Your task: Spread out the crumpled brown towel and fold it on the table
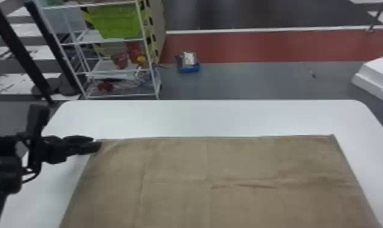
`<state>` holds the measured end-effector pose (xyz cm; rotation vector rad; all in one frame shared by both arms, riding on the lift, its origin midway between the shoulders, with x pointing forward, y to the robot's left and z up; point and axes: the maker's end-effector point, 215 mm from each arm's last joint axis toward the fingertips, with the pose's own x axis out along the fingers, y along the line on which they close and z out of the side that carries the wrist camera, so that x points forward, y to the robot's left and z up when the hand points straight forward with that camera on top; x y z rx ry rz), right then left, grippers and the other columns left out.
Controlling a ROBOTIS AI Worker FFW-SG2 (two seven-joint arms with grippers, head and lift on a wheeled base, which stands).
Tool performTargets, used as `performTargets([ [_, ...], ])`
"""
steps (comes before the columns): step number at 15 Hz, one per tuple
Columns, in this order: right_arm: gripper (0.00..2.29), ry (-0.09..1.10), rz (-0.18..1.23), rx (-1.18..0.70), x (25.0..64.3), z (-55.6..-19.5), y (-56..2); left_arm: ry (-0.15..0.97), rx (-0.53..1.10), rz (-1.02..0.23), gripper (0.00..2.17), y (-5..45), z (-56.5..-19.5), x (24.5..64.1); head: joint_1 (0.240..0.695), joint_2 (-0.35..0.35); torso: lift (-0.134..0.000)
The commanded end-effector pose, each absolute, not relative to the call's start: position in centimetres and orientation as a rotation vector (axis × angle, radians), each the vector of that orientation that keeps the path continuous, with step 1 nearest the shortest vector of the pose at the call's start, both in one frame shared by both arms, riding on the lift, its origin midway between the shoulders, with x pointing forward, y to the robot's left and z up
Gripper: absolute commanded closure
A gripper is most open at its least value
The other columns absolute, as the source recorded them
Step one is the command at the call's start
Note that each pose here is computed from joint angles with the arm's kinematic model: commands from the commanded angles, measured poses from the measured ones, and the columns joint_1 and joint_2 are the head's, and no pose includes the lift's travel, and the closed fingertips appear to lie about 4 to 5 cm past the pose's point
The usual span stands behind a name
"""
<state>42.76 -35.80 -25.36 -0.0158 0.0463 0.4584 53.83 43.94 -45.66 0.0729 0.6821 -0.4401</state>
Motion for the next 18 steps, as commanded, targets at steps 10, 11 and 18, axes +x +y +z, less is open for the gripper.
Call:
performTargets([
  [10, 0.39, 0.037, 0.444, -0.011, 42.3, -25.0, -36.9, 0.670, 0.048, -0.444, 1.39, 42.3, -45.6, 54.3, 0.695, 0.066, -0.124],
  [11, 0.39, 0.035, 0.439, -0.017, 42.6, -24.9, -37.0, 0.664, 0.049, -0.442, 1.49, 42.5, -45.0, 54.2, 0.695, 0.065, -0.124],
  [18, 0.26, 0.154, 0.517, -0.162, 50.4, -26.0, -36.7, 0.665, 0.020, -0.438, 1.68, 42.9, -43.5, 51.8, 0.695, 0.066, -0.124],
])
